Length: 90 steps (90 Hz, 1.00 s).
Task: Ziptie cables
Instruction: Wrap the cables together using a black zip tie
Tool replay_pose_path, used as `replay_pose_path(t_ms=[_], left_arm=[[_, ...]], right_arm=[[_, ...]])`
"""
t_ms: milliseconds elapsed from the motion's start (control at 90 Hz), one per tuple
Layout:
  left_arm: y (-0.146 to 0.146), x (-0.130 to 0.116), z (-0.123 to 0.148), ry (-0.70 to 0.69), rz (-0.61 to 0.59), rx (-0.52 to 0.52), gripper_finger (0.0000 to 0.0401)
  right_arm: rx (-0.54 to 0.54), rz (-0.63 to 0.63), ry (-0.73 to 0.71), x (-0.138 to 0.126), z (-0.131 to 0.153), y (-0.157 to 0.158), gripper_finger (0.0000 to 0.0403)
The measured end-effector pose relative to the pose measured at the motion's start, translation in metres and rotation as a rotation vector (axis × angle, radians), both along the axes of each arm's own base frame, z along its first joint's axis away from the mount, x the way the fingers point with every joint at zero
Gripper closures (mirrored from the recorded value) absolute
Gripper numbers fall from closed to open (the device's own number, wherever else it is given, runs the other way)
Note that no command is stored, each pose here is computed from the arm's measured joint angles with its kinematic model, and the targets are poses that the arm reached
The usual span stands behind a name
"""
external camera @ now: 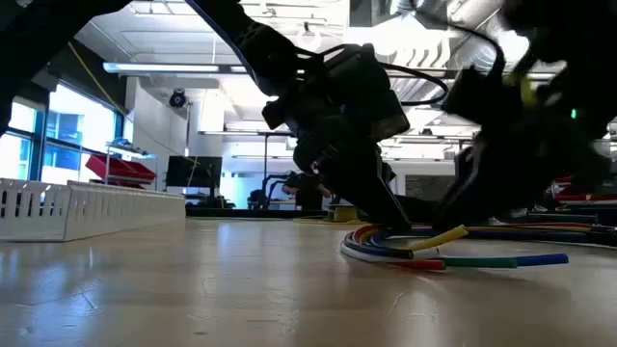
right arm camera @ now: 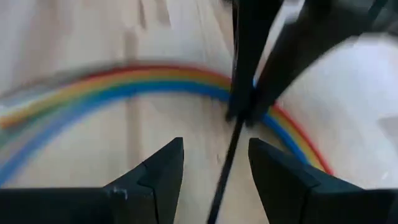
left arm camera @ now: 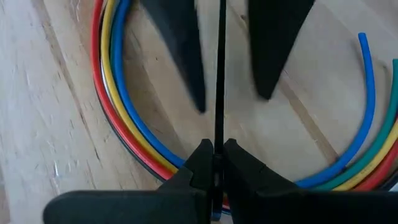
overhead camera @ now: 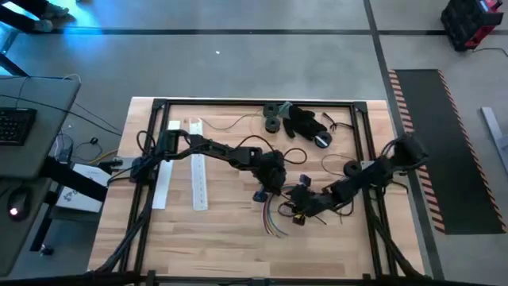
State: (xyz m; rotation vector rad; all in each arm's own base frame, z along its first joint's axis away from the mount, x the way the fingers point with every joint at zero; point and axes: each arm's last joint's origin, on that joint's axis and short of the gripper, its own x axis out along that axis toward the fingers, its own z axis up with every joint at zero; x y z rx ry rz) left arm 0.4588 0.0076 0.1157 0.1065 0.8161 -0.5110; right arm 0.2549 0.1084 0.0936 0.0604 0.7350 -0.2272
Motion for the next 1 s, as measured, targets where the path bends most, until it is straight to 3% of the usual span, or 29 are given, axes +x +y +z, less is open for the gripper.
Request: replay_pose_path(t_ms=[289, 556, 767, 1000], left_arm=[[0.0, 0.0, 0.0, 0.0, -0.001, 0.0, 0.0395], [-0.002, 0.0, 0.0, 0.0, -0.004, 0.001, 0.0395], [-0.002, 0.0, 0.0, 0.001, -0.001, 0.009, 0.0393], [0.001, -0.003, 0.014, -0.017, -0.008, 0.027, 0.0319]], right_arm=[[0.0, -0.153, -0.087, 0.007, -0.006, 0.004, 0.0279], [-0.007, -0.164, -0.088, 0.007, -0.006, 0.002, 0.0321], [0.025, -0.177, -0.085, 0.007, -0.007, 0.002, 0.0388], [0.062, -0.198, -0.089, 0.007, -0.007, 0.002, 0.04]])
